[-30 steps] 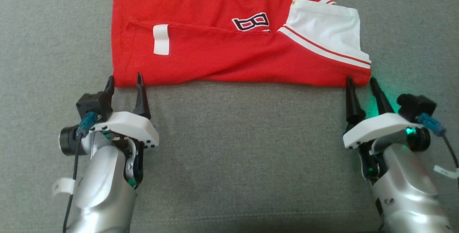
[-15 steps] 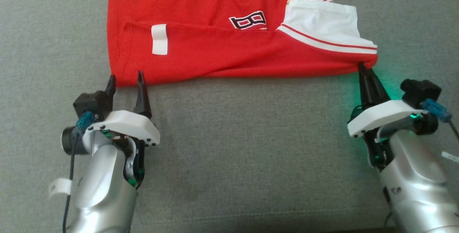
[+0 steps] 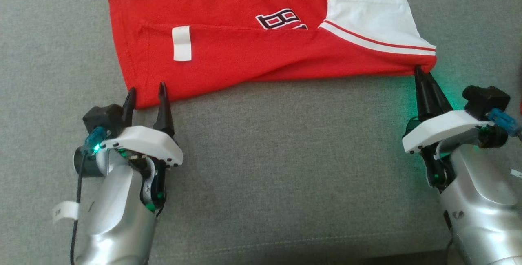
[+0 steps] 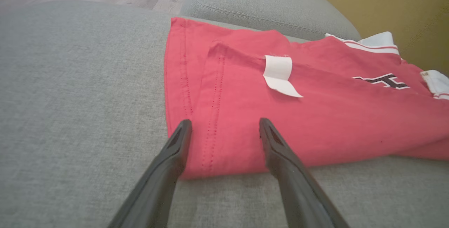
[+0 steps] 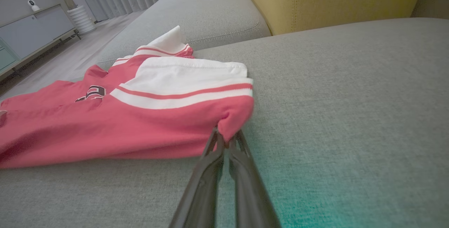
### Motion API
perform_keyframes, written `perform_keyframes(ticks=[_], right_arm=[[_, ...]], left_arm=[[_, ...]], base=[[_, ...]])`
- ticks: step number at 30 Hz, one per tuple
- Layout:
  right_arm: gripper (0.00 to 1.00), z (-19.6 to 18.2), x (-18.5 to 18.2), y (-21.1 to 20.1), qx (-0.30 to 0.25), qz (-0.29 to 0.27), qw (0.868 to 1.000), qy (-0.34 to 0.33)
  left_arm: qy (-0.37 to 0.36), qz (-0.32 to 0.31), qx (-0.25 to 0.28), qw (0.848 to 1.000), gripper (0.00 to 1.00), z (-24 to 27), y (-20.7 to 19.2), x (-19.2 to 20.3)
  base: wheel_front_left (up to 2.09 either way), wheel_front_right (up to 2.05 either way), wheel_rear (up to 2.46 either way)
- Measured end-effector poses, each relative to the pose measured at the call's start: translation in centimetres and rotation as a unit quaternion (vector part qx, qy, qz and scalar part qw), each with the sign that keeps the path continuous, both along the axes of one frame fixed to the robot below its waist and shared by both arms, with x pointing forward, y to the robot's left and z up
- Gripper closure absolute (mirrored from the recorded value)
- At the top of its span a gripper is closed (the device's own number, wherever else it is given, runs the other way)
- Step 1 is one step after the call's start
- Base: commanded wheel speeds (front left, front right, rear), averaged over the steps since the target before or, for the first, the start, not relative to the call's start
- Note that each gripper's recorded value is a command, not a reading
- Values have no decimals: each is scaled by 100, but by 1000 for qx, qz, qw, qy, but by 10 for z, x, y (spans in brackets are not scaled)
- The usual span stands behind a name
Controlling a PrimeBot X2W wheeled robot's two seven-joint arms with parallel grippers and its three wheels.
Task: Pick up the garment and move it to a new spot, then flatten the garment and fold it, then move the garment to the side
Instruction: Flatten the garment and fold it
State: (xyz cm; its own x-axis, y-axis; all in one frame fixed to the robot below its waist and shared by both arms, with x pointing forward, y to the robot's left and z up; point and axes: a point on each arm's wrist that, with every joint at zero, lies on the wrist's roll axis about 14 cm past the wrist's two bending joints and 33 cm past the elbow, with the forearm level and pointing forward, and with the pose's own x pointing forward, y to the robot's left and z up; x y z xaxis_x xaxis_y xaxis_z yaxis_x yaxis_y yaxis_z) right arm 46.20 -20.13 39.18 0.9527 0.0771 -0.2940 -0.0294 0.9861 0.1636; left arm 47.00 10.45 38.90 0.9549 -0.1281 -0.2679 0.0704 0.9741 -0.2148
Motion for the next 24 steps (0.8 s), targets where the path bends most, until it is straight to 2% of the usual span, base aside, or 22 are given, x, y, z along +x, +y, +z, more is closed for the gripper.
perform_keyframes(ticks=[8, 15, 16, 17, 18, 24], right_arm=[[100, -3, 0, 2, 3, 0, 1000, 3], [100, -4, -1, 6, 4, 5, 1000, 4], [100, -4, -1, 6, 4, 5, 1000, 4], [100, -4, -1, 6, 4, 5, 1000, 5], [100, -5, -1, 6, 4, 5, 1000, 5], [100, 0, 1, 8, 6, 7, 1000, -1]], left_arm=[[27, 23, -3, 999, 0, -15, 9, 1], [42, 6, -22, 999, 0, -22, -1, 4], [42, 1, -24, 999, 13, -22, -4, 5], [43, 0, -25, 999, 54, -22, -4, 7], [42, 0, -24, 999, 100, -21, -4, 8], [20, -3, -28, 999, 100, -6, -5, 13]], base=[[0, 0, 0], [0, 0, 0], [0, 0, 0], [0, 0, 0], [0, 0, 0], [0, 0, 0]])
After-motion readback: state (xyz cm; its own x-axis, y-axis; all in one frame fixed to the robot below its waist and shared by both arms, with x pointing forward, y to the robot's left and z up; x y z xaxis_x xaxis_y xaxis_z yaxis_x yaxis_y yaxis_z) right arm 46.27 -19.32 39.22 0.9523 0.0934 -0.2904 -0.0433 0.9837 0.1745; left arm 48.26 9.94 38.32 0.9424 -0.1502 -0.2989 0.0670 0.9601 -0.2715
